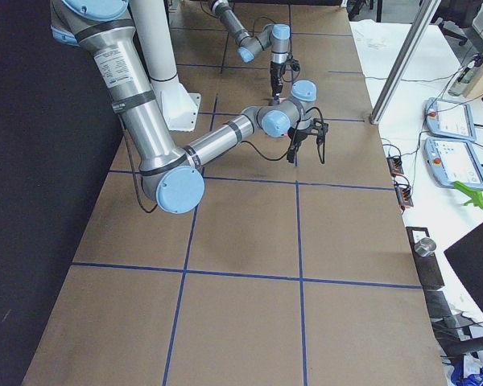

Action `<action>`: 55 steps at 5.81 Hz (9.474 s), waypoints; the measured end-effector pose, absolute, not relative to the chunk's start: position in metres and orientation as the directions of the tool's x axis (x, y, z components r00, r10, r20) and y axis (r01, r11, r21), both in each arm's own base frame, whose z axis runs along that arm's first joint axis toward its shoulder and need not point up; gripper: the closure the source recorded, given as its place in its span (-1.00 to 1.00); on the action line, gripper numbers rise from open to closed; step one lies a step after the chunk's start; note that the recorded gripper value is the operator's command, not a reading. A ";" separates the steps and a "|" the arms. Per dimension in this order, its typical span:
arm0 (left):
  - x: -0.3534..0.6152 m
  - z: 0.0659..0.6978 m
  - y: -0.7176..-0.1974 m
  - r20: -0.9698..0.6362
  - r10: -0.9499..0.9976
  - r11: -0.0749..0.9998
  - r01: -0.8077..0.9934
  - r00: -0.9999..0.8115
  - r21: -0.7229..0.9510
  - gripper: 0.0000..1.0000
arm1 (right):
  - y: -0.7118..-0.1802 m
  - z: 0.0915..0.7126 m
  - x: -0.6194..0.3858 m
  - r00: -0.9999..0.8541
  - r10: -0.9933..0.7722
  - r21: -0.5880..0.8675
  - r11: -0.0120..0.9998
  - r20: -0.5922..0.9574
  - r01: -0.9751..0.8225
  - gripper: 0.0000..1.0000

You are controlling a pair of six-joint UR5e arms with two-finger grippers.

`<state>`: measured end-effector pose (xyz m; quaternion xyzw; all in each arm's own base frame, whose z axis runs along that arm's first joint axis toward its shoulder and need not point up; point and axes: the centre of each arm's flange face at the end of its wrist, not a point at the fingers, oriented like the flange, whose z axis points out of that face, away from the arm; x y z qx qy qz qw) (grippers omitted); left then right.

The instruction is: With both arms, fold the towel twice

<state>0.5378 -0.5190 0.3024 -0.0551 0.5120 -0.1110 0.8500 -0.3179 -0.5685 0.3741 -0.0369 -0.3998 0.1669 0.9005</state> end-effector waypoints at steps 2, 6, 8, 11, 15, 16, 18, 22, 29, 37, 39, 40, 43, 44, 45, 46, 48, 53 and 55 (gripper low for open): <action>0.541 0.299 -0.517 -0.860 -0.243 0.970 0.128 0.448 -0.207 0.11 | -0.569 0.371 -0.319 0.622 0.328 -0.201 0.942 0.711 -0.268 -1.00; 0.549 0.297 -0.508 -0.856 -0.262 0.965 0.125 0.446 -0.230 0.30 | -0.569 0.371 -0.319 0.620 0.329 -0.204 0.942 0.712 -0.266 -1.00; 0.550 0.298 -0.508 -0.854 -0.269 0.963 0.128 0.446 -0.237 0.60 | -0.569 0.369 -0.319 0.618 0.329 -0.204 0.942 0.714 -0.266 -1.00; 0.551 0.295 -0.508 -0.853 -0.274 0.962 0.127 0.444 -0.243 1.00 | -0.566 0.365 -0.316 0.613 0.329 -0.202 0.942 0.718 -0.268 -1.00; 0.555 0.238 -0.522 -0.834 -0.292 0.956 0.114 0.467 -0.271 1.00 | -0.566 0.368 -0.316 0.615 0.331 -0.205 0.941 0.716 -0.268 -1.00; 0.553 0.215 -0.528 -0.828 -0.300 0.952 0.101 0.474 -0.288 1.00 | -0.566 0.368 -0.316 0.615 0.331 -0.205 0.941 0.715 -0.268 -1.00; 0.561 0.166 -0.536 -0.811 -0.313 0.947 0.101 0.494 -0.304 1.00 | -0.566 0.367 -0.316 0.614 0.331 -0.205 0.941 0.716 -0.268 -1.00; 0.607 0.101 -0.568 -0.781 -0.330 0.940 0.112 0.530 -0.321 1.00 | -0.567 0.366 -0.313 0.612 0.331 -0.205 0.941 0.718 -0.269 -1.00; 0.667 0.062 -0.541 -0.789 -0.223 0.973 0.082 0.573 -0.215 1.00 | -0.558 0.379 -0.297 0.610 0.342 -0.215 0.938 0.715 -0.273 -1.00; 0.687 0.047 -0.522 -0.799 -0.159 0.987 0.095 0.580 -0.128 -1.00 | -0.539 0.385 -0.283 0.608 0.339 -0.212 0.938 0.718 -0.273 -1.00; 0.667 0.035 -0.529 -0.815 -0.157 0.987 0.103 0.557 -0.120 -1.00 | -0.537 0.379 -0.281 0.603 0.333 -0.205 0.940 0.725 -0.272 -1.00; 0.629 0.038 -0.547 -0.827 -0.170 0.985 0.105 0.535 -0.135 -1.00 | -0.539 0.375 -0.278 0.598 0.332 -0.200 0.940 0.730 -0.277 -1.00; 0.433 0.150 -0.589 -0.820 -0.046 0.998 0.055 0.570 -0.017 -1.00 | -0.560 0.379 -0.220 0.607 0.274 -0.109 0.950 0.746 -0.294 -1.00; 0.368 0.201 -0.599 -0.792 0.024 0.998 0.033 0.610 0.055 -1.00 | -0.558 0.399 -0.184 0.645 0.189 -0.025 0.967 0.741 -0.255 -1.00; 0.304 0.254 -0.609 -0.765 0.085 0.994 0.002 0.638 0.112 -1.00 | -0.542 0.430 -0.134 0.689 0.097 0.065 0.977 0.718 -0.205 -1.00; 0.238 0.307 -0.619 -0.745 0.136 0.988 -0.031 0.653 0.153 -1.00 | -0.517 0.462 -0.081 0.729 0.018 0.140 0.978 0.684 -0.155 -1.00; 0.118 0.417 -0.615 -0.694 0.219 0.973 -0.097 0.686 0.210 -1.00 | -0.463 0.517 -0.003 0.783 -0.097 0.225 0.973 0.614 -0.056 -1.00; -0.114 0.684 -0.569 -0.663 0.226 0.974 -0.181 0.714 0.137 -1.00 | -0.367 0.660 0.123 0.750 -0.149 0.213 0.977 0.644 0.012 -1.00; -0.129 0.744 -0.533 -0.674 0.224 0.974 -0.188 0.704 0.127 -1.00 | -0.355 0.677 0.134 0.741 -0.121 0.193 0.981 0.661 -0.012 -1.00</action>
